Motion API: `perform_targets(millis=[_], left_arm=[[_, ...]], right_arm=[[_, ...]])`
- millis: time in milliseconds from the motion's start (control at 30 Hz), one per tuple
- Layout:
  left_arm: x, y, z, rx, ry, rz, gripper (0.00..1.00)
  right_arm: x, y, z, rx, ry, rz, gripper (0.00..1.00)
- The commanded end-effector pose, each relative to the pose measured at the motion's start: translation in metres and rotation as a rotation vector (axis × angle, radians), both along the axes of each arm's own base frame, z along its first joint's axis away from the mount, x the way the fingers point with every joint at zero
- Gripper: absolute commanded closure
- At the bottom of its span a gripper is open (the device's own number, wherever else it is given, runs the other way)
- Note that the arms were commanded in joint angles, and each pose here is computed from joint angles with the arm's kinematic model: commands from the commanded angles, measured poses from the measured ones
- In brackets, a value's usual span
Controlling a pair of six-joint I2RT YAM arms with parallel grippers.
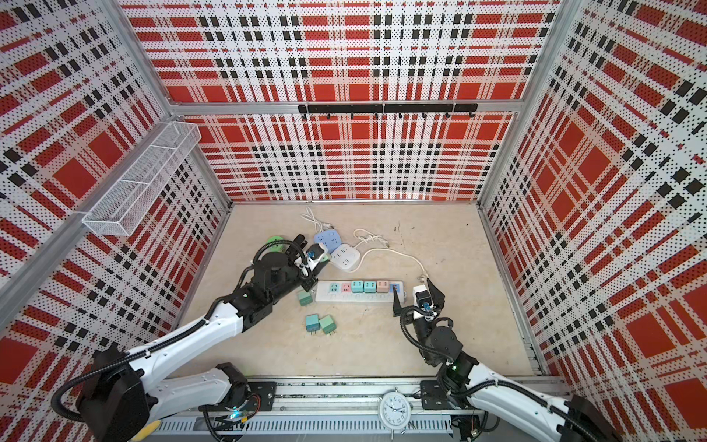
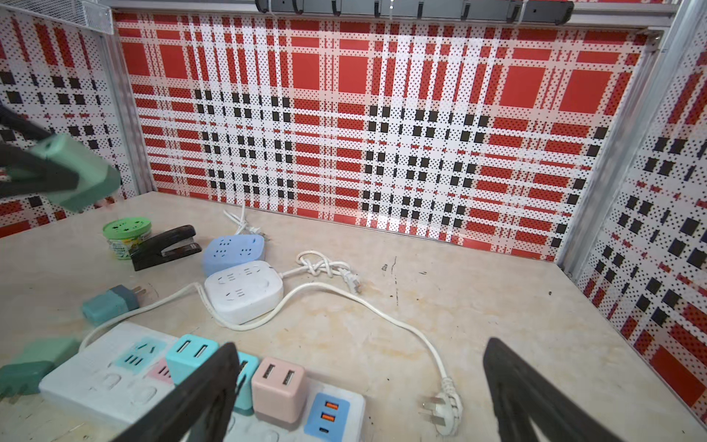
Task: Insert the plug
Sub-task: 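Open the right gripper and withdraw it while the left gripper carries the adapter, then move the light green adapter with the left gripper above the next free socket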
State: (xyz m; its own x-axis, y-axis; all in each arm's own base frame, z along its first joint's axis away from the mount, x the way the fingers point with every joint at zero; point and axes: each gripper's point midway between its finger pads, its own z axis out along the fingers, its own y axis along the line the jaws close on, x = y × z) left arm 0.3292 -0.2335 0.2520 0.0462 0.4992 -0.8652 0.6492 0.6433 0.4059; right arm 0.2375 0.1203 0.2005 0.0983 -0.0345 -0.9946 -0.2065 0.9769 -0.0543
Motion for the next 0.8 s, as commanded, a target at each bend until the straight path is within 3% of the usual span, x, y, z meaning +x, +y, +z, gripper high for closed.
perform_targets(millis=[0, 133, 233, 333, 433, 567, 767], left_arm=[[0.000, 0.000, -0.005, 0.231, 0.002, -0.144, 1.00], [-0.019, 0.014, -0.051, 0.530, 0.145, -0.363, 1.00], [-0.025, 0.028, -0.091, 0.657, 0.217, -0.401, 1.00], [-0.021, 0.021, -0.106, 0.617, 0.175, -0.401, 1.00], [-0.029, 0.001, -0.107, 0.553, 0.184, -0.490, 1.00], [-0.032, -0.008, -0.122, 0.599, 0.219, -0.526, 1.00], [-0.025, -0.021, -0.119, 0.565, 0.250, -0.546, 1.00]], right_arm=[[-0.002, -0.003, -0.015, 0.019, 0.035, 0.020, 0.00], [-0.004, -0.001, -0.014, 0.026, 0.035, 0.052, 0.00], [-0.002, -0.004, -0.014, 0.033, 0.038, 0.033, 0.00], [-0.001, -0.002, -0.016, 0.026, 0.047, 0.040, 0.00], [0.001, -0.003, -0.016, 0.024, 0.054, 0.027, 0.00], [0.002, 0.000, -0.018, 0.015, 0.058, 0.038, 0.00], [0.002, -0.001, -0.017, 0.021, 0.057, 0.035, 0.00]])
